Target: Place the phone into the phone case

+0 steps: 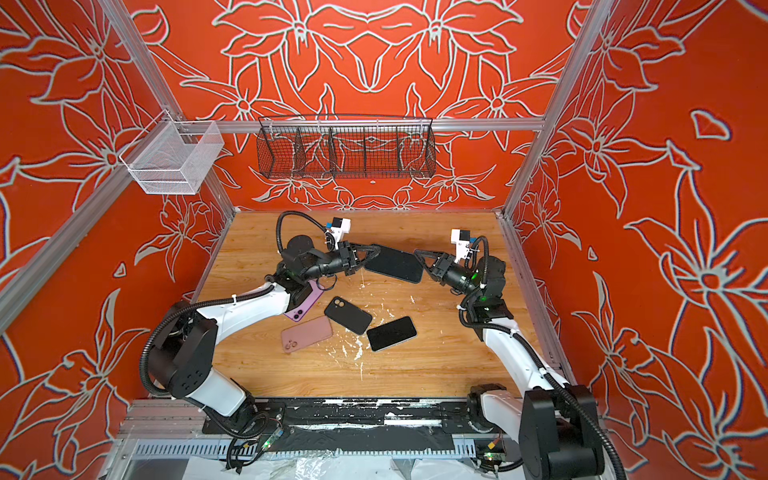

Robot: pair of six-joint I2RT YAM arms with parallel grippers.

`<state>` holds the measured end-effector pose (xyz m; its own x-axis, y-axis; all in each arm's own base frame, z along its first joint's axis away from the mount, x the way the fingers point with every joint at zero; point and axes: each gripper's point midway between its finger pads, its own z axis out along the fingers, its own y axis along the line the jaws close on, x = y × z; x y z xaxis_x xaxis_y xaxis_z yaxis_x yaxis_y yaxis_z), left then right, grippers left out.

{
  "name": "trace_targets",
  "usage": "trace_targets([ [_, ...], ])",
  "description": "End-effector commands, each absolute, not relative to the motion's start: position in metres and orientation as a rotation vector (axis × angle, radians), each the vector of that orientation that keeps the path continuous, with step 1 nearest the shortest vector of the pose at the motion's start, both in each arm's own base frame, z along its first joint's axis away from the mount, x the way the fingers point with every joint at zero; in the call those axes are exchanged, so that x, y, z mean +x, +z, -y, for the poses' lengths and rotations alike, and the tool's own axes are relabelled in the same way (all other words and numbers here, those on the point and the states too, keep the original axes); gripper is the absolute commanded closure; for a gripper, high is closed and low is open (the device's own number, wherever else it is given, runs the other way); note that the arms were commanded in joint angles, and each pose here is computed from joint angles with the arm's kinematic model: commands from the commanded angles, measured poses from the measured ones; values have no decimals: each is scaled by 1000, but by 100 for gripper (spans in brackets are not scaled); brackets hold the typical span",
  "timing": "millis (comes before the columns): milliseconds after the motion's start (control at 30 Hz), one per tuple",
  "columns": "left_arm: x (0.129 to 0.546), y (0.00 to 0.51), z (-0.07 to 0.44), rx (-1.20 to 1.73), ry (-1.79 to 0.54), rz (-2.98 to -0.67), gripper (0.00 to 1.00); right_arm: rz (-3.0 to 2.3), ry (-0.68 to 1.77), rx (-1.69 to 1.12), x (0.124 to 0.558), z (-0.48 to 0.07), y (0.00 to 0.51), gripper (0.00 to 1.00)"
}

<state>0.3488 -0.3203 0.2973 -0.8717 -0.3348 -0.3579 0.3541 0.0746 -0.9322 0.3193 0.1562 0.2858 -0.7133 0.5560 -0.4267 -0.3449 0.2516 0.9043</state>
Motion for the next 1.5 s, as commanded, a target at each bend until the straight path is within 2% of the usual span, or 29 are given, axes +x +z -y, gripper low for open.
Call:
trace_targets([
  [0, 339, 341, 323, 156, -1870, -1707, 94, -1894, 1461, 204, 314, -155, 262, 100],
  [67, 339, 342, 322, 159, -1864, -1709, 94, -1906, 1433, 190, 311, -154, 261, 100],
  [267, 337, 342, 322, 166, -1851, -1717, 94, -1906, 1412, 127, 303, -155, 274, 58],
  [367, 336, 342, 321, 170, -1848, -1719, 94, -1891, 1424, 88, 299, -157, 287, 49],
  [500, 335, 342, 320, 176, -1835, -1722, 94, -1878, 1467, 32, 293, -163, 298, 50],
  [600, 335, 341, 321, 174, -1837, -1727, 94, -1878, 1475, 31, 292, -163, 296, 59],
  [767, 335, 340, 322, 174, -1847, -1727, 94, -1881, 1466, 64, 295, -161, 288, 79],
  [900, 334, 341, 321, 175, -1843, -1727, 94, -1888, 1450, 83, 297, -159, 283, 89],
  [967, 333, 343, 320, 179, -1838, -1726, 94, -1894, 1432, 92, 299, -158, 282, 90],
  [1000, 333, 343, 320, 181, -1833, -1728, 93, -1901, 1422, 95, 299, -157, 281, 88],
  [1067, 331, 343, 320, 192, -1827, -1736, 93, -1914, 1382, 86, 298, -154, 285, 69],
  [1133, 329, 342, 320, 216, -1824, -1750, 93, -1936, 1321, 78, 296, -149, 289, 56],
  [1267, 318, 345, 325, 327, -1837, -1795, 94, -1950, 1260, 2, 288, -147, 304, 46],
  [1467, 294, 354, 329, 552, -1865, -1842, 94, -1954, 1312, -184, 269, -159, 318, 34],
])
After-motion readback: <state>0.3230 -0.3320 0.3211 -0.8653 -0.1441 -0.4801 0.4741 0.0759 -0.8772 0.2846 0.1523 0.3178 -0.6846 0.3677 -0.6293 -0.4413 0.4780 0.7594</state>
